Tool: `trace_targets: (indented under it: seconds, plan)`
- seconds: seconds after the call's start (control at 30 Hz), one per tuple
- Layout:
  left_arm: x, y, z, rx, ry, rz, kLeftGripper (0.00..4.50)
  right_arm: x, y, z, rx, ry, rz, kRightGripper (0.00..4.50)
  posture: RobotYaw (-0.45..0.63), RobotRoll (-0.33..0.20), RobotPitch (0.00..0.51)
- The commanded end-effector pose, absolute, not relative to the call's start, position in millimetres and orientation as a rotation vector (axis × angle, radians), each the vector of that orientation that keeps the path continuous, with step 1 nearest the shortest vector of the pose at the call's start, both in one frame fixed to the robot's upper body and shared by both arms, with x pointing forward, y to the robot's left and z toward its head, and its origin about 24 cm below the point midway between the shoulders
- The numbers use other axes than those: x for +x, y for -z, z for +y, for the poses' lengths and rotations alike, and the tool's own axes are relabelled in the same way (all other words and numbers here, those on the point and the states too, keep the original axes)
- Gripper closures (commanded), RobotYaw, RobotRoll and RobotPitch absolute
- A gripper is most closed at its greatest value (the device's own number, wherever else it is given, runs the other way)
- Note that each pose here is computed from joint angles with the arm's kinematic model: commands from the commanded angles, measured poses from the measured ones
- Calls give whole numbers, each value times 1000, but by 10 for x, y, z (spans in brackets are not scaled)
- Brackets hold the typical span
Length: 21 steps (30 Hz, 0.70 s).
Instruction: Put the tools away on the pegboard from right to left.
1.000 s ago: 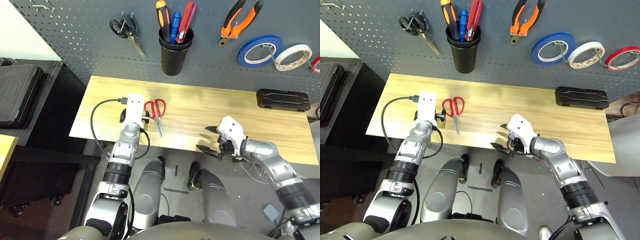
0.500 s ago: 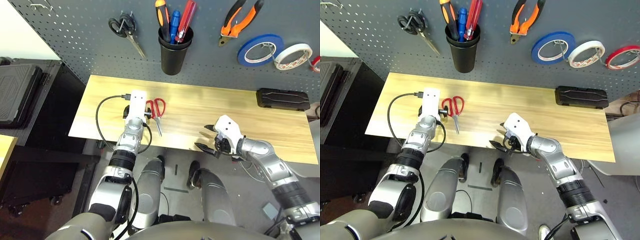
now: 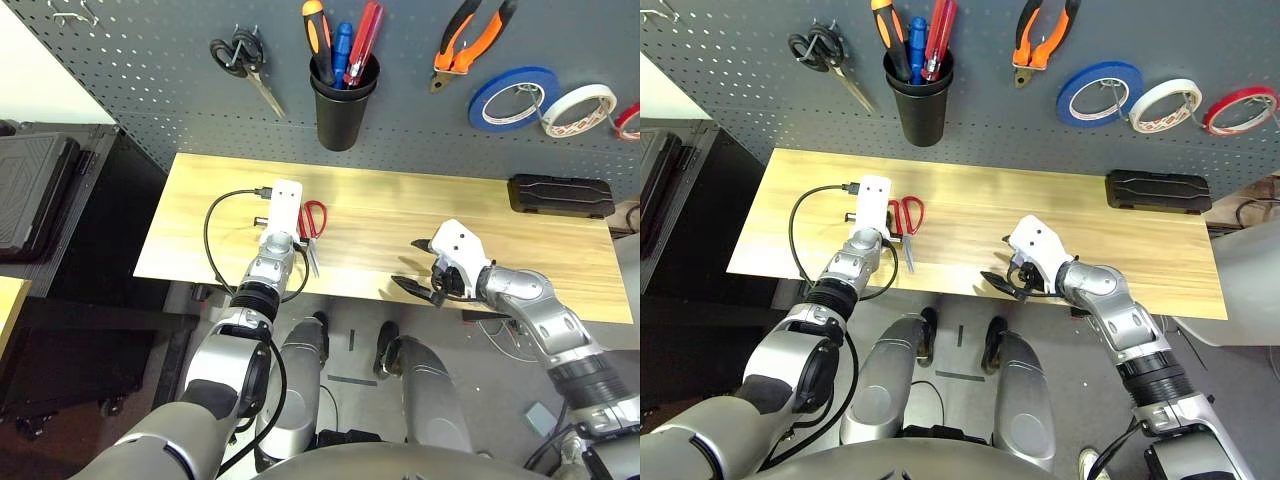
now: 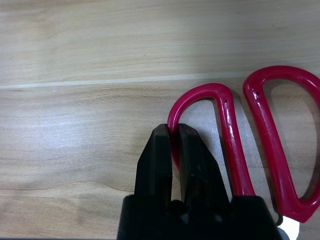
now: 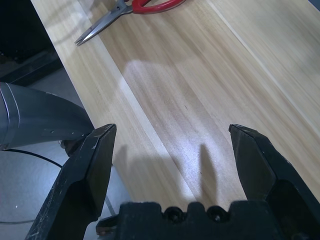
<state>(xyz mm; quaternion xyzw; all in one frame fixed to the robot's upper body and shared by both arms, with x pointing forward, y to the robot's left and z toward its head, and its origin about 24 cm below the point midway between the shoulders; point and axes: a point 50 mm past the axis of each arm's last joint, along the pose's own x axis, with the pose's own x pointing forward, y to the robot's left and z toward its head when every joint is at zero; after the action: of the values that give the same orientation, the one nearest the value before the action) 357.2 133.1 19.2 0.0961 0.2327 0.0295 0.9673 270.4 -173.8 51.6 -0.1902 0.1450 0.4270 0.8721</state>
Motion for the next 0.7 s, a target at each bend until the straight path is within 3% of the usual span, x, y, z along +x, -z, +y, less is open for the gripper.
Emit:
trace_targets:
  seconds: [0.03, 0.37, 0.7]
  plan:
    - [3416, 65, 1365, 140, -84, 596, 4472, 2710, -493, -1785, -393, -899, 307, 0, 212, 0, 290]
    - [3440, -198, 1423, 22, -132, 467, 4472, 2829, -585, -1734, -353, -954, 162, 0, 258, 0, 262]
    - [3226, -649, 1637, -74, -189, 269, 4472, 2857, -867, -1766, -196, -1005, -111, 0, 312, 0, 230]
